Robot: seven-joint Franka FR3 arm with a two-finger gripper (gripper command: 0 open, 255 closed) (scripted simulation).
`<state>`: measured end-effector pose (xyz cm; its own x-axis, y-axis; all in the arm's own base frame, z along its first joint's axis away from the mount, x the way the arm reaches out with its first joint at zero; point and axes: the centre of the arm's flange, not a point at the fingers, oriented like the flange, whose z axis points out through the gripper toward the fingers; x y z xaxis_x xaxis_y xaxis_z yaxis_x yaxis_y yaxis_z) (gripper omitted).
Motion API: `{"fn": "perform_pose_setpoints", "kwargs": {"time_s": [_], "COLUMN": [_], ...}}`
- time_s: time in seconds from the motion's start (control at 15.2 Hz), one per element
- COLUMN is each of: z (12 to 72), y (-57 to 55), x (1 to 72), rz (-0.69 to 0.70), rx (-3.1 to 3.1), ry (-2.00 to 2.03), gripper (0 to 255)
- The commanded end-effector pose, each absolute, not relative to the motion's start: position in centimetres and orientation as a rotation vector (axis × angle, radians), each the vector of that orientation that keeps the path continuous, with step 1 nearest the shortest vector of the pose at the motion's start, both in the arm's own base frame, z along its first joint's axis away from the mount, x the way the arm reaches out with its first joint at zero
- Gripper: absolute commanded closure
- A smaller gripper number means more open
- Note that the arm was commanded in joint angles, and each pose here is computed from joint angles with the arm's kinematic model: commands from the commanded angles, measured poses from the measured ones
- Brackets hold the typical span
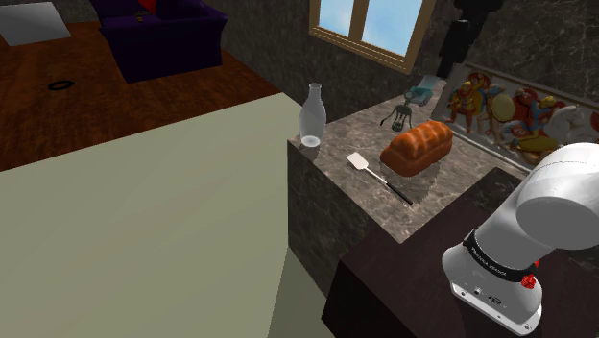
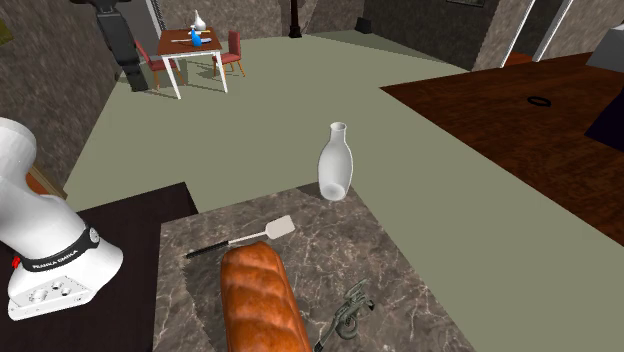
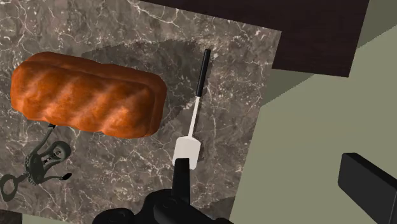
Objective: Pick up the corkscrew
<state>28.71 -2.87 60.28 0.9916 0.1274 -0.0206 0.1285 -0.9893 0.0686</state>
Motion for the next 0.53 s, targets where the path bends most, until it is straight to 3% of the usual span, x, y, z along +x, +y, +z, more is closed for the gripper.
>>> {"fn": "perform_pose_setpoints", "kwargs": {"time_s": [0.0,0.46], "z": [60.3,54.9], "y": [-2.9,-10.2], "x": [28.7,30.5], "rz": [-0.025,0.075], "rx": [3.065,3.08], "ry": [0.197,0.199], "gripper": [0,0]}}
